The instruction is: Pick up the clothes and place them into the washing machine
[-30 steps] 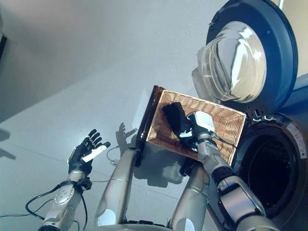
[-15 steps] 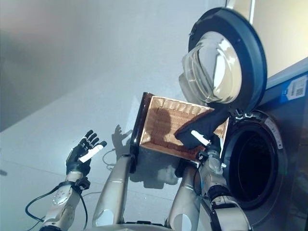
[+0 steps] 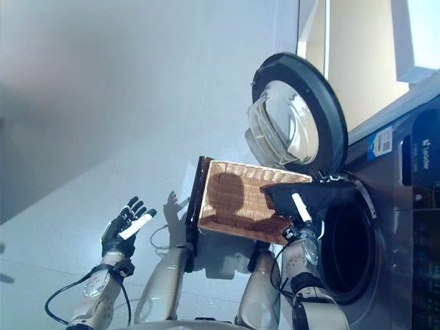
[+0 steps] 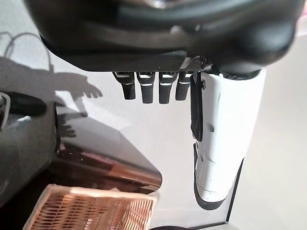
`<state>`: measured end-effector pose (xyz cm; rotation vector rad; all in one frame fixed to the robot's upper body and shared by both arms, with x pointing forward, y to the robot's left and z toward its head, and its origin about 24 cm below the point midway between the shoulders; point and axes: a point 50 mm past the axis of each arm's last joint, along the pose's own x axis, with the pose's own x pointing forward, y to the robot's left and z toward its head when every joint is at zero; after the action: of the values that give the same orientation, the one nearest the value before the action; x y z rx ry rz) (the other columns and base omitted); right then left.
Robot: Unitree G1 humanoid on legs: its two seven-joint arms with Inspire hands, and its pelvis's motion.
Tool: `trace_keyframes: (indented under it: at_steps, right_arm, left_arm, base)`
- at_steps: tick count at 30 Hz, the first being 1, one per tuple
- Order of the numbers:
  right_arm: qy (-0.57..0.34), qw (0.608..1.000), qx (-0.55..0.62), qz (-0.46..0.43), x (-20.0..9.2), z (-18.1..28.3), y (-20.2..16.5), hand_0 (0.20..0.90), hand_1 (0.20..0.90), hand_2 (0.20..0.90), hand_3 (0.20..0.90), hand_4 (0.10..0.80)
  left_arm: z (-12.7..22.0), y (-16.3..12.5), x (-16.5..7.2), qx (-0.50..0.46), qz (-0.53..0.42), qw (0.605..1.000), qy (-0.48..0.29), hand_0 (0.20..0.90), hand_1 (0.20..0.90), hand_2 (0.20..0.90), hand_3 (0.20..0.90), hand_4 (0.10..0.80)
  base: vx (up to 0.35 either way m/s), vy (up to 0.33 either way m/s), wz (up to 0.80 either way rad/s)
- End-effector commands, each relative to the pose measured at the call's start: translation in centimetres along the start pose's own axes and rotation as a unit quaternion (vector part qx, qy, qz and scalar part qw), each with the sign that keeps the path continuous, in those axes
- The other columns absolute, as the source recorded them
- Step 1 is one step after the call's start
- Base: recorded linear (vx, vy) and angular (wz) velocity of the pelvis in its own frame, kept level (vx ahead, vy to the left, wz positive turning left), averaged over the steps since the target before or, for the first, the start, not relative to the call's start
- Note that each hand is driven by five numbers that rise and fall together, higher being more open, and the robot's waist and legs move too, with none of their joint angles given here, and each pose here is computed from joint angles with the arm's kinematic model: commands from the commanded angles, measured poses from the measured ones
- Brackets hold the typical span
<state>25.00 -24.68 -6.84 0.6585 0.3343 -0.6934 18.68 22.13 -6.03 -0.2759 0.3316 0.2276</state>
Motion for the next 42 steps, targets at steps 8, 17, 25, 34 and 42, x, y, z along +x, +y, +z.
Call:
trace_keyframes:
  at_steps: [8,17,25,34,42]
  right_arm:
    - [-0.006,0.997,0.042,-0.069,-1.0,-0.8,-4.7,0.200,0.200,0.200,0.200,0.300]
    - [-0.013,0.962,0.203,-0.183,-2.2,-2.2,-8.1,0.200,0.200,0.200,0.200,0.300]
    - [-0.030,0.928,0.269,-0.255,-2.4,-2.1,-9.3,0.200,0.200,0.200,0.200,0.300]
    - [-0.017,0.925,0.255,-0.281,-3.1,-2.9,-10.5,0.200,0.200,0.200,0.200,0.300]
    - [-0.051,0.916,0.261,-0.300,-2.5,-0.8,-11.4,0.200,0.200,0.200,0.200,0.300]
  left_arm:
    - [-0.8,0.0,-0.6,-0.001,0.001,1.000,-0.001,0.900,0.900,0.900,0.900,0.800]
    - [-2.5,0.3,-1.7,-0.020,0.016,0.999,0.030,0.900,0.900,0.900,0.900,0.800]
    - [-3.7,-0.6,-2.5,-0.024,-0.005,0.998,0.055,0.900,0.900,0.900,0.900,0.800]
    - [-4.4,-1.5,-2.8,-0.030,-0.022,0.997,0.067,0.900,0.900,0.900,0.900,0.800]
    - [-4.2,-2.2,-2.8,-0.034,-0.037,0.997,0.061,0.900,0.900,0.900,0.900,0.800]
  base:
    - [0.121,-0.021,-0.10]
    - [0.077,0.000,-0.03]
    - [-0.010,0.009,-0.03]
    - [-0.010,0.030,-0.10]
    - [0.000,0.019,-0.05]
